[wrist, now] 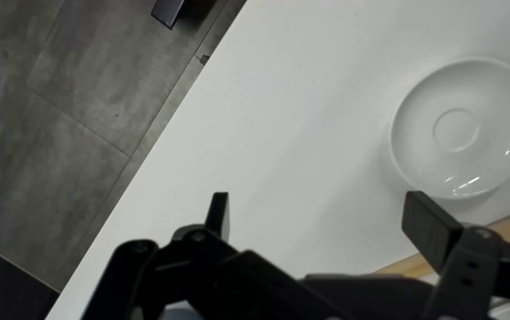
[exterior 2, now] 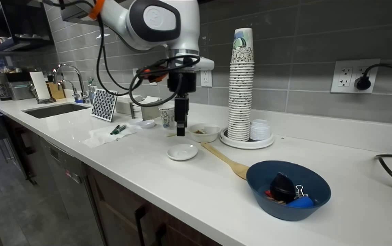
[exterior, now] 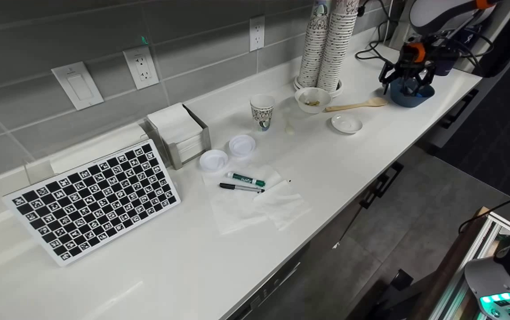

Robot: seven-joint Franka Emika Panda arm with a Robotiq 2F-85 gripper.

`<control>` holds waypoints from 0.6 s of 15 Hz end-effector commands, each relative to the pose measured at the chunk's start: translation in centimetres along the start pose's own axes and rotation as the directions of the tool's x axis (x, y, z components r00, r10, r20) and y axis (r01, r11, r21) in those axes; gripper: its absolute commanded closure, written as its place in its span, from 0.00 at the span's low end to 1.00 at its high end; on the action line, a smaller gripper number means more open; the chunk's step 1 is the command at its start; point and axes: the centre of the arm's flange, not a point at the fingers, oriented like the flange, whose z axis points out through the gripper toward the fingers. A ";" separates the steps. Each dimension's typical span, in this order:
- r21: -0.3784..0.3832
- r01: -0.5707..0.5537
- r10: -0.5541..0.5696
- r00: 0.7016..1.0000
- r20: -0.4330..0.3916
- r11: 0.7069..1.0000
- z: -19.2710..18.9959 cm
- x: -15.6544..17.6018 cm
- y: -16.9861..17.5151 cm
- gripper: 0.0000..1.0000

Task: Lift the wooden spoon from the table and place it on top of the blue bowl

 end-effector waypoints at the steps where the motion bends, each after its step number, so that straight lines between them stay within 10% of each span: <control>1: 0.004 -0.185 0.184 0.980 0.072 0.983 0.6 6.1 -1.8 0.00; 7: -0.007 -0.149 0.149 0.987 0.057 0.989 2.0 4.0 -0.6 0.00; 9: -0.004 -0.327 0.325 0.940 0.104 0.945 3.2 4.2 -2.9 0.00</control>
